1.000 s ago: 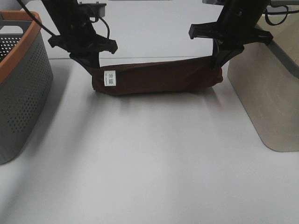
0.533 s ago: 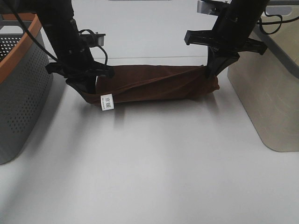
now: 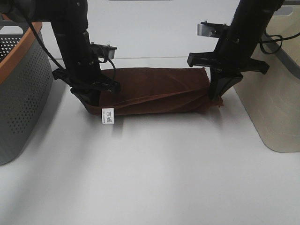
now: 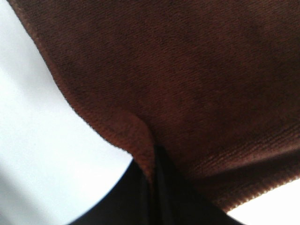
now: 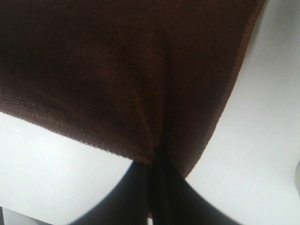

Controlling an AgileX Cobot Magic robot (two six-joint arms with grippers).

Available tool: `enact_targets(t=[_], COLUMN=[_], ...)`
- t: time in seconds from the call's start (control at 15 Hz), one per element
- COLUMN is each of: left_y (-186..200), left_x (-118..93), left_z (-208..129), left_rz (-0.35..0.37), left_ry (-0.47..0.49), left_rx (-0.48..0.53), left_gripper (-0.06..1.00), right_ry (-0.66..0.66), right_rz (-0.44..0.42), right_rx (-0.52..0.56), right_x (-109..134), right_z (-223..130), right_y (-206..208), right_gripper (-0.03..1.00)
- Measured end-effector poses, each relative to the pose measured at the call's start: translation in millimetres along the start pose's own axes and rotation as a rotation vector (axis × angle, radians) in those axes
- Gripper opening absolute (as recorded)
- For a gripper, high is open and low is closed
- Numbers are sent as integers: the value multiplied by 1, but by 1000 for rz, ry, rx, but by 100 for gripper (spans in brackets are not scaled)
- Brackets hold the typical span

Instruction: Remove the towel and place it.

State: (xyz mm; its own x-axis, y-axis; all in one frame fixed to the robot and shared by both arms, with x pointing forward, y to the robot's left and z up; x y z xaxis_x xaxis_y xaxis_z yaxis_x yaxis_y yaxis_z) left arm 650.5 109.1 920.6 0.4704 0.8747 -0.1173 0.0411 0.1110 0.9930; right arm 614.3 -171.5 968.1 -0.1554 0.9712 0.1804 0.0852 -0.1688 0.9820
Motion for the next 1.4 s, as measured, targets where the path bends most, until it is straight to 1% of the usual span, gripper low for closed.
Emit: enact_targets(t=[0.07,0.27,0.47,0.6,0.67,0.73,0.93,1.0,1.07,1.2,1.4], left_y=[0,-5,-20,-30,-33,-35,-32,-27,-18,6,44], left_x=[-1,0,-1,-2,-1,0,0,-1,-3,-6,-9], left_z=[0,-3,-15,-24,-27,-29,-30,-29,-29,-30,-34], left_rz=[-1,-3,-22,-28,-27,-17,-14,-19,-21,-20,3], left_ry=[-1,2,16,21,21,17,14,16,15,9,-10], left_rx=[0,19,83,126,142,152,150,136,115,58,-31], left_gripper=[0,0,0,0,3,12,64,73,76,77,76], right_ry=[-5,-16,-18,-23,-24,-25,-24,-23,-26,-32,-28], right_rz=[-3,-7,11,22,20,20,18,18,22,44,101], right_rx=[26,68,96,105,107,110,130,157,182,210,123], right_x=[-3,-7,-8,-8,-9,-9,-9,-9,-9,-6,4], right_z=[-6,-15,-23,-26,-27,-28,-30,-32,-35,-39,-46], right_y=[-12,-28,-40,-46,-48,-48,-48,-47,-46,-41,-7], right_gripper=[0,0,0,4,10,18,54,63,66,68,69])
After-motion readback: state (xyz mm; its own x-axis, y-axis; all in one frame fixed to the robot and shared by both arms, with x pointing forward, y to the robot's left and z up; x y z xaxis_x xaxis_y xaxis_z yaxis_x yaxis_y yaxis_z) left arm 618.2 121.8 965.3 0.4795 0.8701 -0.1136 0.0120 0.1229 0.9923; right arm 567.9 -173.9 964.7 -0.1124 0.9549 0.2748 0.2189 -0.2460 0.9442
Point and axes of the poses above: a point on each arm's last joint axis where the gripper is mounted, y pointing back along that axis away from the gripper, x along the wrist's bending axis when the last joint is at zero, z = x × y, the point moved 1 cm from there along -y, pointing out along that axis toward the gripper, and after that the axes turned 2 degrees about -y, right-handed, at the moved point
